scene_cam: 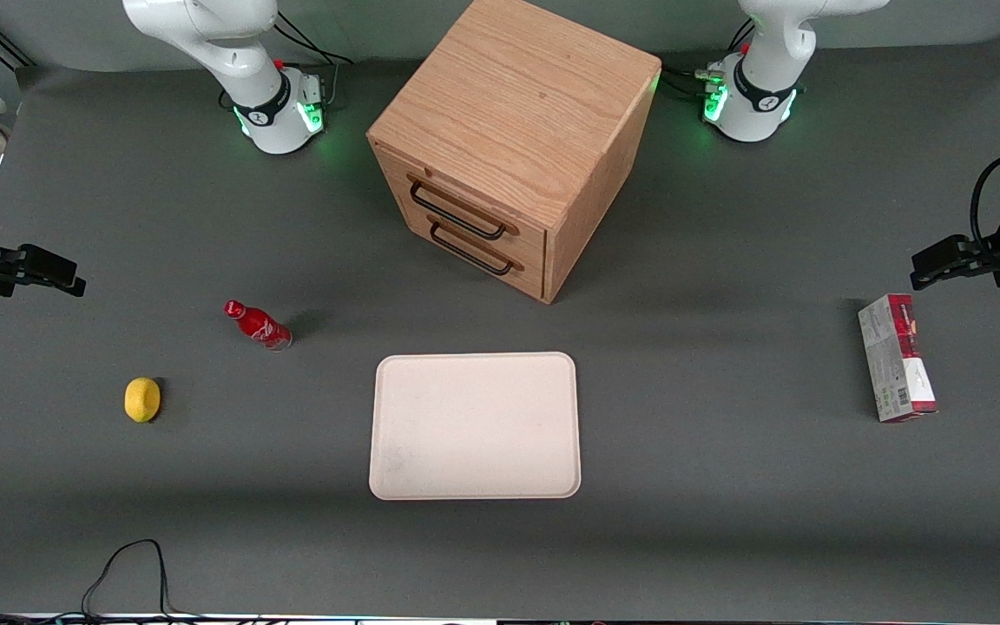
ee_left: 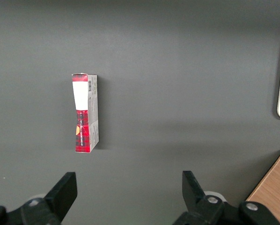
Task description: Open upper drawer
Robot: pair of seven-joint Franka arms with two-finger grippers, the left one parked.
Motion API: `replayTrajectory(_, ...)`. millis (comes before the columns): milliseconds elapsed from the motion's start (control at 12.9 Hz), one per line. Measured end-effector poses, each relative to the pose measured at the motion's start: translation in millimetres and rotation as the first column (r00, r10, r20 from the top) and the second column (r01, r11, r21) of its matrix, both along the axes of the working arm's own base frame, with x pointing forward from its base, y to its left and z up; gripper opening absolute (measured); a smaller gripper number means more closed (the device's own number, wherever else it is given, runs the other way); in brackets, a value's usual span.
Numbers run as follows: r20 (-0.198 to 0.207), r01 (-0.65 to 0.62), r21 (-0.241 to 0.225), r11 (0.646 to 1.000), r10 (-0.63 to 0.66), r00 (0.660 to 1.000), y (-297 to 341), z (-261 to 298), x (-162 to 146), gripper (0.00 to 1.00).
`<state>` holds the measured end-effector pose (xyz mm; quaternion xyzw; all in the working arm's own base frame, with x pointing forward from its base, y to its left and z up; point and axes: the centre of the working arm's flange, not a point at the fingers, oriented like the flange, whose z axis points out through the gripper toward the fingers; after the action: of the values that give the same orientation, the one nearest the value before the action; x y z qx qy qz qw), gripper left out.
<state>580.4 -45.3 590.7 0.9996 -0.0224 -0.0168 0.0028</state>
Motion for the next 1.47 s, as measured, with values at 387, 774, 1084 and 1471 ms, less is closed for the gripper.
replayTrajectory(387,0.004,-0.062,-0.001,0.998,0.062,0.998,36,-9,14,1.0)
replayTrajectory(774,0.03,-0.342,-0.013,0.94,0.342,0.939,195,-34,29,1.0)
replayTrajectory(1084,0.018,-0.564,0.02,0.825,0.564,0.826,293,-49,2,1.0)
replayTrajectory(1471,0.039,-0.738,0.017,0.675,0.737,0.675,398,-58,-59,1.0)
